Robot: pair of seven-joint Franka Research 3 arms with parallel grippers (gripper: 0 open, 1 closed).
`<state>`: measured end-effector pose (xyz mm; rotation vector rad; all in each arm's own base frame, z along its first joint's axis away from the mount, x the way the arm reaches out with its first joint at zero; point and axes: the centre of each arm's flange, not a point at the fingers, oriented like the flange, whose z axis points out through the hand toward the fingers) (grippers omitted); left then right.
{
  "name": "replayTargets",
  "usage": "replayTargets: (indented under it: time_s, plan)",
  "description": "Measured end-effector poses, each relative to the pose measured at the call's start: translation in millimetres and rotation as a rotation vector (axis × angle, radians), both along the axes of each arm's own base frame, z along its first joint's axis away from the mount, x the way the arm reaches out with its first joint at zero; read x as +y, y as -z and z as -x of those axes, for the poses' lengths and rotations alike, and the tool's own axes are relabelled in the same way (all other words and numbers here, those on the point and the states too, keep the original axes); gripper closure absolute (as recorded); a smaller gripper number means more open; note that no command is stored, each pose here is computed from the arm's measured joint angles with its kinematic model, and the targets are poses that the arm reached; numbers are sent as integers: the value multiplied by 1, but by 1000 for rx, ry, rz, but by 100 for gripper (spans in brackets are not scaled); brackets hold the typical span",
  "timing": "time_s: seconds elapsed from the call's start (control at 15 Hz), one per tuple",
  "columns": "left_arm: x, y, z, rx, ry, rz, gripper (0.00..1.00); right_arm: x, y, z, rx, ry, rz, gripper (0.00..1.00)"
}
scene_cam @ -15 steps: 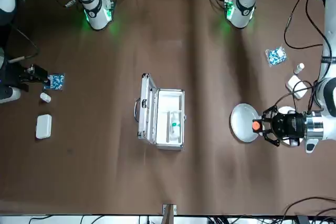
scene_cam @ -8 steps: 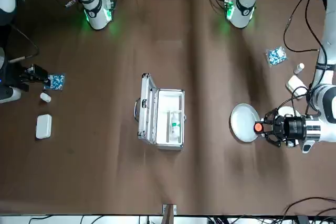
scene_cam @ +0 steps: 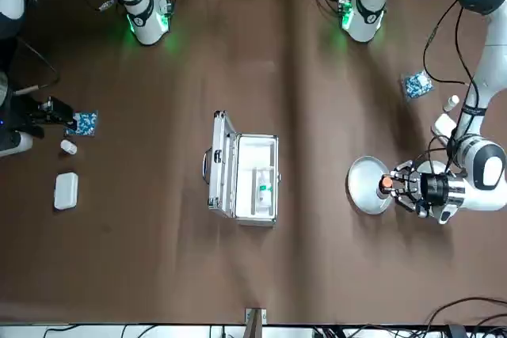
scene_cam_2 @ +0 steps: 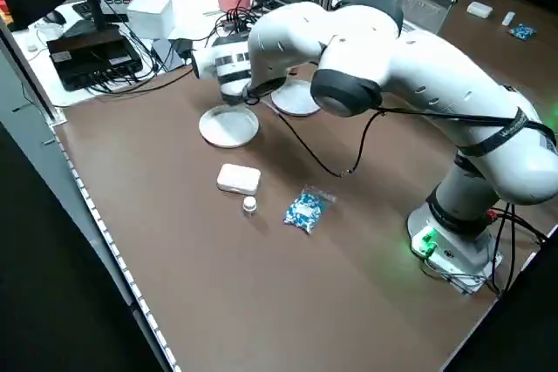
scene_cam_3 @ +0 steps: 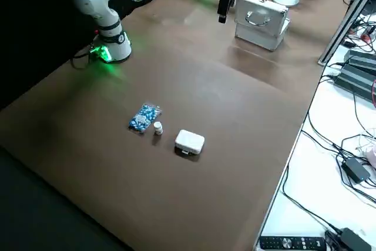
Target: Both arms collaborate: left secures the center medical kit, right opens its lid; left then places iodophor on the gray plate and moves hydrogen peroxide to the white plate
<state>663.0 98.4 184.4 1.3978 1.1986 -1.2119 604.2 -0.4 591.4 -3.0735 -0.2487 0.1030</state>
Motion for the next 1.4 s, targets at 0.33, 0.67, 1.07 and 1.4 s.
replayTargets:
  time_s: [0.33, 0.67, 1.07, 1.4]
  plan:
    - [1, 36, 10, -1, -2, 30, 67, 1, 1, 0, 2, -1, 0, 1]
    - [-3, 65, 19, 5, -6, 66, 67, 1, 1, 0, 3, -2, 0, 1]
    - [-7, 77, 22, 2, -5, 85, 67, 1, 2, 0, 4, -2, 0, 1]
    - [-8, 80, 23, 6, -5, 89, 67, 1, 2, 0, 4, -2, 0, 1]
